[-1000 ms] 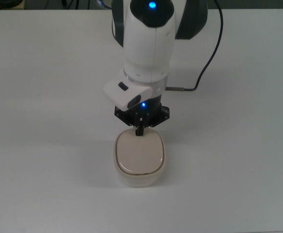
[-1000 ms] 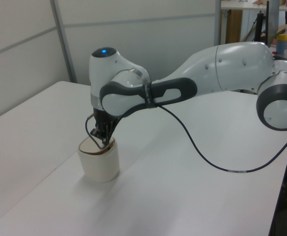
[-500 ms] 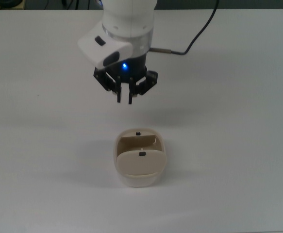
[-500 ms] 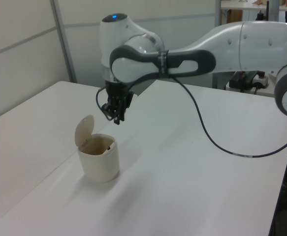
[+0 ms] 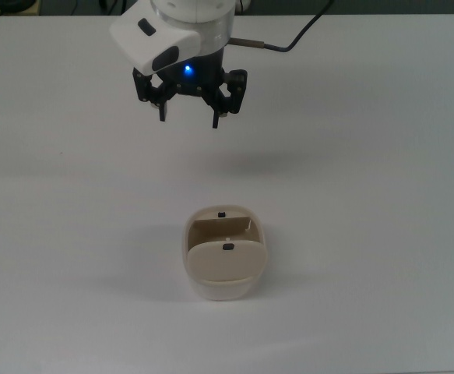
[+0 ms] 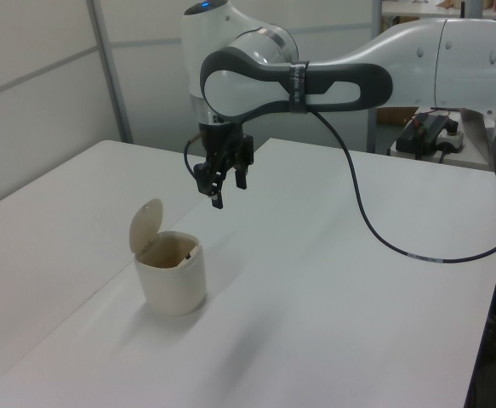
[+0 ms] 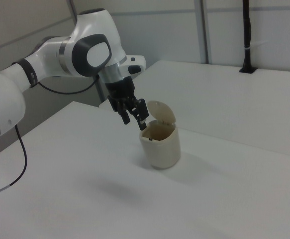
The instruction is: Open the trash can
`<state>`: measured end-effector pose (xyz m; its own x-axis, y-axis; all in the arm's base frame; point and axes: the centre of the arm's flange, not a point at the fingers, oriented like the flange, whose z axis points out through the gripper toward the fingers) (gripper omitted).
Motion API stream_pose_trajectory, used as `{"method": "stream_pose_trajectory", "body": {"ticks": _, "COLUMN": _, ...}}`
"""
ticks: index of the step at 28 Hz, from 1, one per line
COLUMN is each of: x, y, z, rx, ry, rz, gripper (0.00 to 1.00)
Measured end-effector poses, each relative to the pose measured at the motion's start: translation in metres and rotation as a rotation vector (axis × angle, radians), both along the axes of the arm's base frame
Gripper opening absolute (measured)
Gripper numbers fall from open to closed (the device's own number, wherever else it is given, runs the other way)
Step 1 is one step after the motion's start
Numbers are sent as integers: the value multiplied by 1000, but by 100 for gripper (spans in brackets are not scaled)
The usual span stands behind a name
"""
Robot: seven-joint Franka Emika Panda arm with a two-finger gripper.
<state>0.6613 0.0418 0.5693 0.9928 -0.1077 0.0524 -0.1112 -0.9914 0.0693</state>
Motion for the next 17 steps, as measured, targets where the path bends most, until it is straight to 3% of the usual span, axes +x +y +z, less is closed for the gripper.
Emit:
{"method": "stream_pose_trajectory", "body": {"ticks": 5, "x": -1, "y": -14, "z": -1, "rx": -11, "ry": 18, "rz": 8, "gripper": 100}}
{"method": "stream_pose_trajectory", "body": {"ticks": 17, "x": -1, "y": -25, "z": -1, "rx": -18, "ry": 26, "rz": 24, "gripper": 100}}
